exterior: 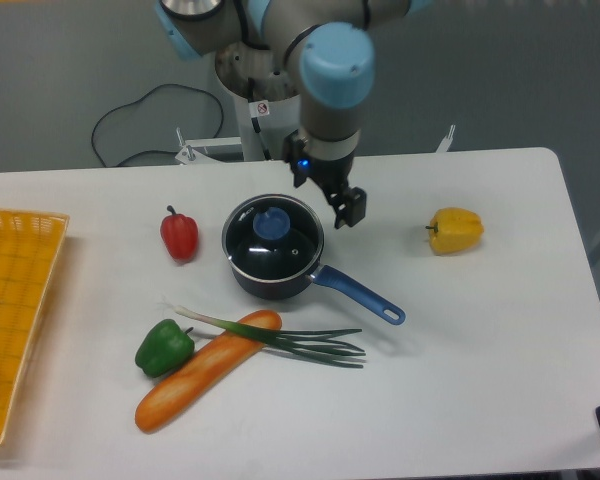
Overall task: Open the lid
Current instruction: 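Move the gripper over the saucepan and lower it toward the blue knob, then close the gripper on the blue knob of the glass lid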
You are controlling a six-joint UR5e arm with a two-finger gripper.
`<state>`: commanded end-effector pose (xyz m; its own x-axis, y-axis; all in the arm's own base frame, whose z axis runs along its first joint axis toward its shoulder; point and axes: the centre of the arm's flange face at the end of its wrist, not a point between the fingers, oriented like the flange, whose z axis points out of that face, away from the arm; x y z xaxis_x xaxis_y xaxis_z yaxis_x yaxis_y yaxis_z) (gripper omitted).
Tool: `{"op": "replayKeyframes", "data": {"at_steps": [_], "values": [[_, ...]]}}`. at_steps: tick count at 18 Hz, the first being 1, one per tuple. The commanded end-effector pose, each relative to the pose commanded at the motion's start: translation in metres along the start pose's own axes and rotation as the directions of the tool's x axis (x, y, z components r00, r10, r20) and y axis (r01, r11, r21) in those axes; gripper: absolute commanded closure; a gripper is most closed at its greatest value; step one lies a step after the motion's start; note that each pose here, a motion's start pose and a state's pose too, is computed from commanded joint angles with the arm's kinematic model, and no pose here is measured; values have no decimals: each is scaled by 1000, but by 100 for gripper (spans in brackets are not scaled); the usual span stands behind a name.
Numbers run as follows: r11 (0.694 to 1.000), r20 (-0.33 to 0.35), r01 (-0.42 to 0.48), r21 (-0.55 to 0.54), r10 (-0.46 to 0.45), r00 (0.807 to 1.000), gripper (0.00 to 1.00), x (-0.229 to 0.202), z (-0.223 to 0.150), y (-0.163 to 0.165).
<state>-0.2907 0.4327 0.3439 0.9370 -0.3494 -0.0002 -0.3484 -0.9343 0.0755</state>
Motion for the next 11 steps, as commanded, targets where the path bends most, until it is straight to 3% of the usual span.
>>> {"op": "replayKeyframes", "data": {"at_steps": [3, 11], "values": [[999, 12, 51, 3, -51, 999, 0, 2, 10, -13], [996, -36, 35, 78, -32, 999, 0, 4, 18, -27]]}}
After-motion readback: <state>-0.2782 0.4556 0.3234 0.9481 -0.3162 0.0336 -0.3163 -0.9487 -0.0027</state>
